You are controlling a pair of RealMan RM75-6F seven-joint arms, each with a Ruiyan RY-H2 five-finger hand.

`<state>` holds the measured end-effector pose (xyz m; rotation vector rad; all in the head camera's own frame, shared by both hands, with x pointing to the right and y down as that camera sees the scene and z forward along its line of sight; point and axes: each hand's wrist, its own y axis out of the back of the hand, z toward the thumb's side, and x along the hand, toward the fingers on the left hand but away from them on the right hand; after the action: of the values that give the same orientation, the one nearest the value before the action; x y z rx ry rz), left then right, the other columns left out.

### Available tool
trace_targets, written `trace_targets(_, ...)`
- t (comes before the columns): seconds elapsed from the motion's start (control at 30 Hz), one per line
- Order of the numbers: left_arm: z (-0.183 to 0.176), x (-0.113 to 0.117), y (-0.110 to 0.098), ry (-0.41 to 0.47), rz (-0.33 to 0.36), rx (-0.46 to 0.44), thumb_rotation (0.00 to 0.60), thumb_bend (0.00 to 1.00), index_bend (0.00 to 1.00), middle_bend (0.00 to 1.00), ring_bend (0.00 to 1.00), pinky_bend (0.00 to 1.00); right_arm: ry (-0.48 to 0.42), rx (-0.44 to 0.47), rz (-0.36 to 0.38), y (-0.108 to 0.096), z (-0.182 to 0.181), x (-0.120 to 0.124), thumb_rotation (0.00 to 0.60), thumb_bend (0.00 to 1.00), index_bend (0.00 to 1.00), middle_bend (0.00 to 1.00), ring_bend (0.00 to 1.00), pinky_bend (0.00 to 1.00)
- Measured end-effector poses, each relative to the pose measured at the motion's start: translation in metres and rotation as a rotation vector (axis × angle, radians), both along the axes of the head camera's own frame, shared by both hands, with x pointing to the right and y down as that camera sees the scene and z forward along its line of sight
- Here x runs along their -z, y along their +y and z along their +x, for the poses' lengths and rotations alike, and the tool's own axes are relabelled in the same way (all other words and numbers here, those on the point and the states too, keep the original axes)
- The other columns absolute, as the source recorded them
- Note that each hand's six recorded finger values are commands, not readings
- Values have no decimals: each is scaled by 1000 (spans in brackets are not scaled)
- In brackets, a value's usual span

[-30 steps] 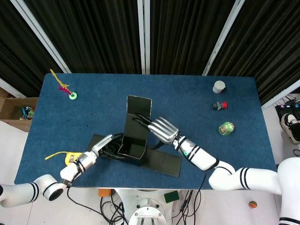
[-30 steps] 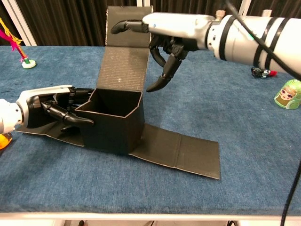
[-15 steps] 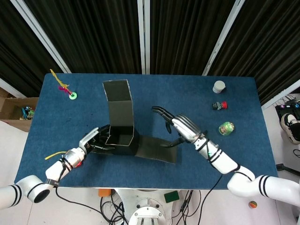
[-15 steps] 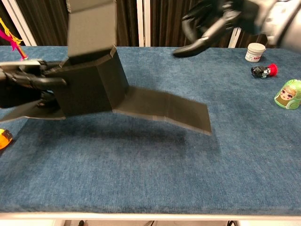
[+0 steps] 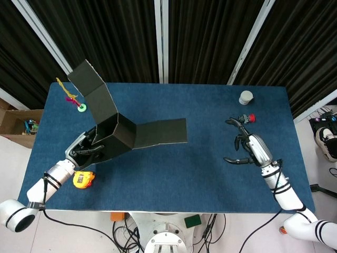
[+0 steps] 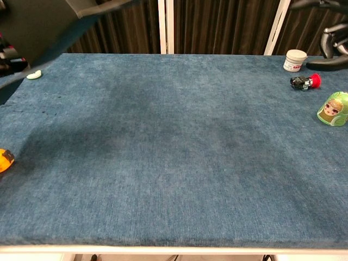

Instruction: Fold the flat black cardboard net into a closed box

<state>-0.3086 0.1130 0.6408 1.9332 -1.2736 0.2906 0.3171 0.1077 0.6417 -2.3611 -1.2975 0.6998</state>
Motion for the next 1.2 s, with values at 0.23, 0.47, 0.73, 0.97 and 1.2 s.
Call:
trace_targets(0.23,12,4,-3,37,-27,-15,600,0,278,294,543,853,-61,174,-58,17,-51,-13,600,71,89,219,668,1000)
trace_targets(0.47,24,-3,-3,5,-24,-64,600,0,277,294,543,853,-68,309,76,10,-120,2,600,75,92,195,670,1000)
trace_targets(0.73,34,-11,9,-43,2,-142,600,0,276,292,543,853,-25,348,253,-10,-173,31,600,75,92,195,677,1000)
trace_targets(0.97,38,-16,16,-101,45,-213,600,0,275,288,539,852,26,373,340,-15,-192,40,600,72,94,211,685,1000)
trace_targets(1.2,43,-20,19,-160,94,-274,600,0,274,287,539,853,129,421,459,-12,-210,38,600,22,177,279,715,1000)
